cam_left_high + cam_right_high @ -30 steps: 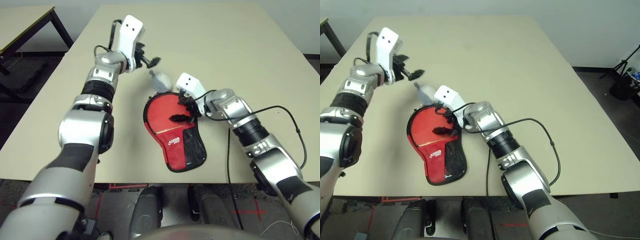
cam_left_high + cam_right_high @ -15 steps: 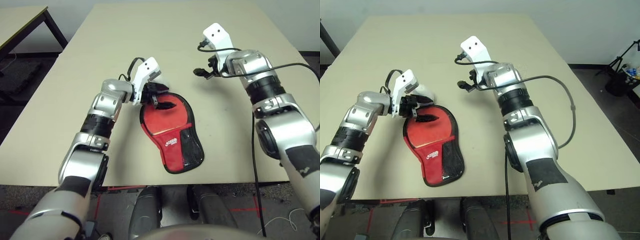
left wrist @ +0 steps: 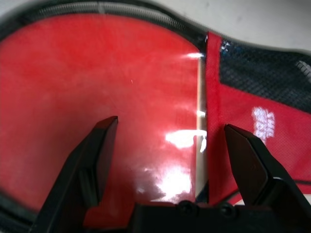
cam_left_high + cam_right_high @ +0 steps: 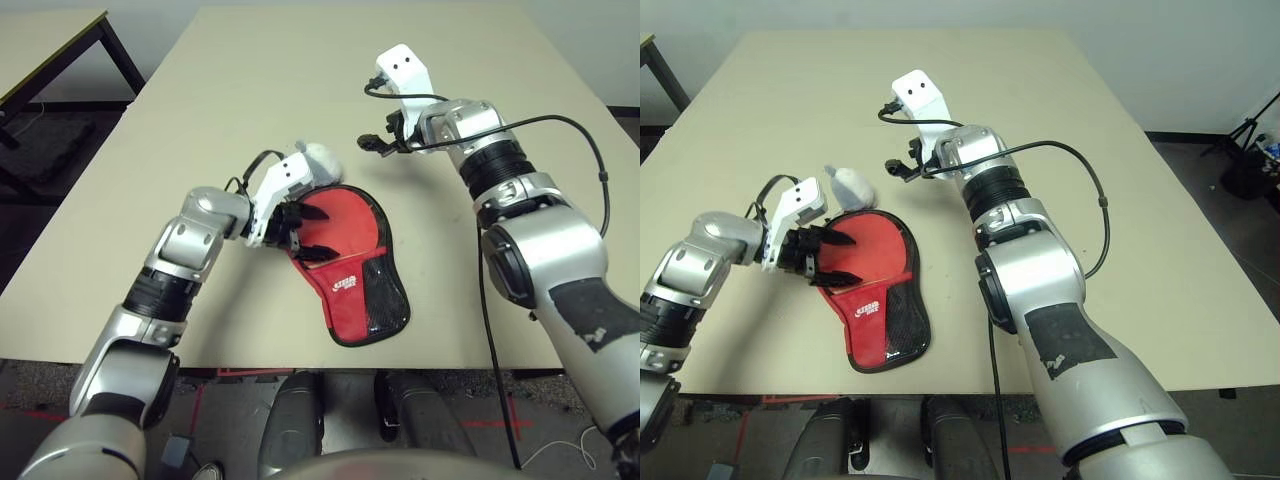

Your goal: Store the ping-pong paddle in its case and zip it.

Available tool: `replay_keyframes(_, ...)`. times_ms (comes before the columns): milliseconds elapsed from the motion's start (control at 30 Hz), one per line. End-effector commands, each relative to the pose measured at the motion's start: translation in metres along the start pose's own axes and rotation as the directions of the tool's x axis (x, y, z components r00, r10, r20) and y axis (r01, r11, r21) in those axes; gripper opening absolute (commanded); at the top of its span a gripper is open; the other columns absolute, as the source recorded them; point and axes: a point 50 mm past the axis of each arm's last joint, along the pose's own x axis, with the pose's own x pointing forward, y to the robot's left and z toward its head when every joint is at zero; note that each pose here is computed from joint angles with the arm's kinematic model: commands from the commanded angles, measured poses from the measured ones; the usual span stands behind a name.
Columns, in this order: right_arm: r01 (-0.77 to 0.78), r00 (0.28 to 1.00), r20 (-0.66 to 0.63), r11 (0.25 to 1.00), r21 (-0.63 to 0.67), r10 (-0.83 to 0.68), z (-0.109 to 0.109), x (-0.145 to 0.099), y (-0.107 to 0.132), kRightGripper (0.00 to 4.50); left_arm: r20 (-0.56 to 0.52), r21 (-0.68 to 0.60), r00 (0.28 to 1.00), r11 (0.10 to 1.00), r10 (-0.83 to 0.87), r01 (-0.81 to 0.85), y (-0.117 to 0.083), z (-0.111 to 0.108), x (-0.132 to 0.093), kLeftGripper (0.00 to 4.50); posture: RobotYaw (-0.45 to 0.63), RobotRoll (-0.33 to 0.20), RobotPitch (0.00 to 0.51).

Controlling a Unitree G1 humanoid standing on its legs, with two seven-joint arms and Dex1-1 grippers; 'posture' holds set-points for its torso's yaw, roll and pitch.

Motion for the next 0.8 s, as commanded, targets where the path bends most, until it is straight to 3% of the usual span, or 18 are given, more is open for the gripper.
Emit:
replay_keyframes(33, -0.038, 0.999, 0.012, 0.999, -0.018, 0.038, 0.008, 0.002, 0.010, 4.50, -0.046, -0.075, 0.999, 0.997, -0.001, -0.002, -0.004, -0.026, 0.019, 4.46, 0.01, 0.000, 0.095)
replay_keyframes(233, -0.083, 0.997, 0.003, 0.995, -0.046, 0.083, 0.008, 0.011, 0.025, 4.50, -0.037, -0.095, 0.998, 0.994, 0.043, -0.046, 0.001, -0.032, 0.033, 4.46, 0.02, 0.000, 0.096)
replay_keyframes(567, -0.168, 0.986, -0.013, 0.980, -0.109, 0.168, 0.013, 0.025, 0.057, 4.50, -0.041, -0.094, 0.998, 0.995, 0.037, -0.040, -0.002, -0.035, 0.035, 4.46, 0.04, 0.000, 0.096)
replay_keyframes(800, -0.118, 0.992, 0.028, 0.982, -0.148, 0.123, 0.006, 0.038, 0.068, 4.50, -0.042, -0.089, 0.999, 0.996, 0.028, -0.032, -0.005, -0.034, 0.033, 4.46, 0.05, 0.000, 0.101)
